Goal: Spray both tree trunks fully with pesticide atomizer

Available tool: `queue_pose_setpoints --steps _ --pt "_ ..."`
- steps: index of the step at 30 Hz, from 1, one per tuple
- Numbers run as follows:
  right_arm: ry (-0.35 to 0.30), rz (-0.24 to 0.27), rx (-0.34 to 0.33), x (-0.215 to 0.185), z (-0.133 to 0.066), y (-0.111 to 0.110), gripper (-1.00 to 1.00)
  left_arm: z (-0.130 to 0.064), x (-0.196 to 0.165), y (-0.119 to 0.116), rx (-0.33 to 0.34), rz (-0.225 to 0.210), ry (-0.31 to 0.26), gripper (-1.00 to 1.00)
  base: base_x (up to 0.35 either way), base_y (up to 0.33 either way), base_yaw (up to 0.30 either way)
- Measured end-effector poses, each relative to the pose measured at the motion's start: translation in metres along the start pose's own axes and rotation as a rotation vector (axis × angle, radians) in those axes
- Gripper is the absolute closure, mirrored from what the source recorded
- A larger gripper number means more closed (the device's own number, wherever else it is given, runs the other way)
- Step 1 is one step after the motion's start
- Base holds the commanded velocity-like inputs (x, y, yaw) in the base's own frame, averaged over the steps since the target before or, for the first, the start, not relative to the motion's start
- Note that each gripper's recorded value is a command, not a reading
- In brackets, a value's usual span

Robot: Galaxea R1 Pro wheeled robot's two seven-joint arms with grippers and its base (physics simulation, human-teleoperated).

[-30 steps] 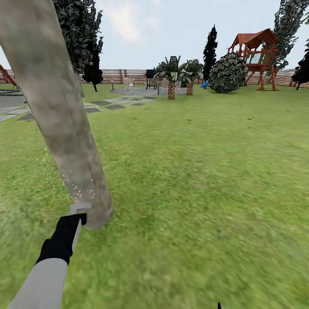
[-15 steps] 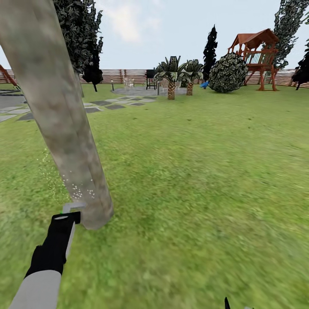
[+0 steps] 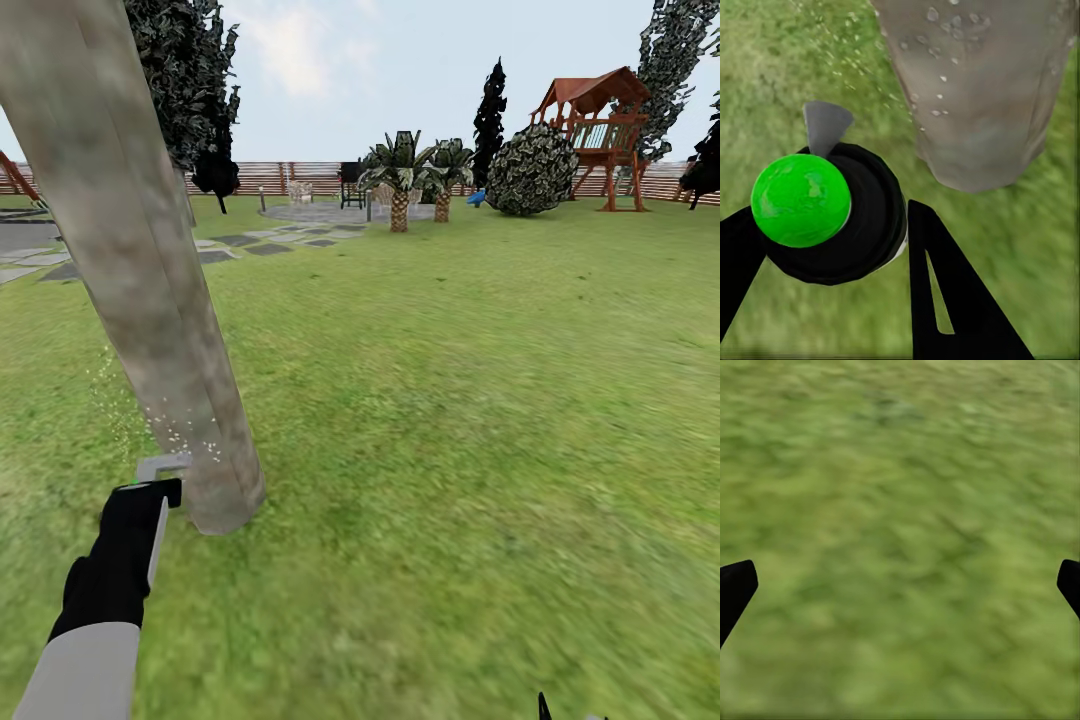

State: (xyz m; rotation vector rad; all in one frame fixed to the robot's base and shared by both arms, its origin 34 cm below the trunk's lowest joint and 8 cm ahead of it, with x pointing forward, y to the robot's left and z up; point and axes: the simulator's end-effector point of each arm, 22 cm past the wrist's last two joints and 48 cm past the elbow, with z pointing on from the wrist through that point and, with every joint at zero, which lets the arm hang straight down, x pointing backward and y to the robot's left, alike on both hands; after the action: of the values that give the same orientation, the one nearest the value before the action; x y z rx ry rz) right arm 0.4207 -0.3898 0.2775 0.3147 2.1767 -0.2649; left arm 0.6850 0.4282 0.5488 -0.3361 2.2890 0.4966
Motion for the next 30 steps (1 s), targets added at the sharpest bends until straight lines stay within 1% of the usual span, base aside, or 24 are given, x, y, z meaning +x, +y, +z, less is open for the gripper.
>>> queue_pose_setpoints --steps 1,2,4,6,7,9,11,14,16,20,23,30 --pt "0.000 0.000 0.000 0.000 0.000 0.000 -1.00 -0.002 -0.003 -0.013 0.045 0.000 -0.002 1.00 0.000 0.000 0.000" --pt "-0.001 0.000 -0.001 0.000 0.000 0.000 -1.00 -0.004 -0.006 -0.024 0.086 0.012 -0.010 1.00 0.000 0.000 0.000" --pt "-0.001 -0.001 0.000 -0.001 0.000 -0.001 -1.00 -0.008 -0.012 -0.035 0.148 0.021 -0.020 1.00 0.000 0.000 0.000" --pt "-0.003 -0.002 0.001 -0.001 0.001 -0.002 -1.00 -0.012 -0.010 -0.037 0.172 0.026 0.004 1.00 0.000 0.000 0.153" --pt "-0.003 -0.002 0.001 -0.001 0.001 -0.002 -1.00 -0.015 -0.015 -0.035 0.170 0.024 -0.003 1.00 0.000 0.000 0.235" --pt "-0.003 -0.002 0.001 -0.001 0.001 -0.002 -1.00 -0.025 -0.034 -0.028 0.159 0.014 -0.049 1.00 0.000 0.000 0.264" --pt "-0.002 -0.002 0.001 -0.001 0.001 -0.002 -1.00 -0.031 -0.043 -0.021 0.148 0.009 -0.065 1.00 0.020 -0.025 0.275" --pt "-0.002 -0.002 0.000 -0.001 0.000 -0.002 -1.00 -0.032 -0.044 -0.018 0.145 0.005 -0.064 1.00 0.123 -0.173 0.195" --pt "-0.002 -0.003 0.001 -0.001 0.001 -0.003 -1.00 -0.033 -0.044 -0.019 0.147 0.004 -0.064 1.00 0.173 -0.224 0.026" --pt "-0.007 -0.012 0.010 -0.004 0.002 -0.012 -1.00 -0.033 -0.043 -0.019 0.146 0.006 -0.062 1.00 0.185 -0.230 0.005" --pt "-0.008 -0.015 0.011 -0.005 0.003 -0.013 -1.00 -0.032 -0.043 -0.018 0.142 0.005 -0.061 1.00 0.083 -0.256 0.038" --pt "-0.007 -0.015 0.010 -0.004 0.003 -0.013 -1.00 -0.031 -0.037 -0.016 0.138 0.007 -0.054 1.00 0.006 -0.271 0.248"
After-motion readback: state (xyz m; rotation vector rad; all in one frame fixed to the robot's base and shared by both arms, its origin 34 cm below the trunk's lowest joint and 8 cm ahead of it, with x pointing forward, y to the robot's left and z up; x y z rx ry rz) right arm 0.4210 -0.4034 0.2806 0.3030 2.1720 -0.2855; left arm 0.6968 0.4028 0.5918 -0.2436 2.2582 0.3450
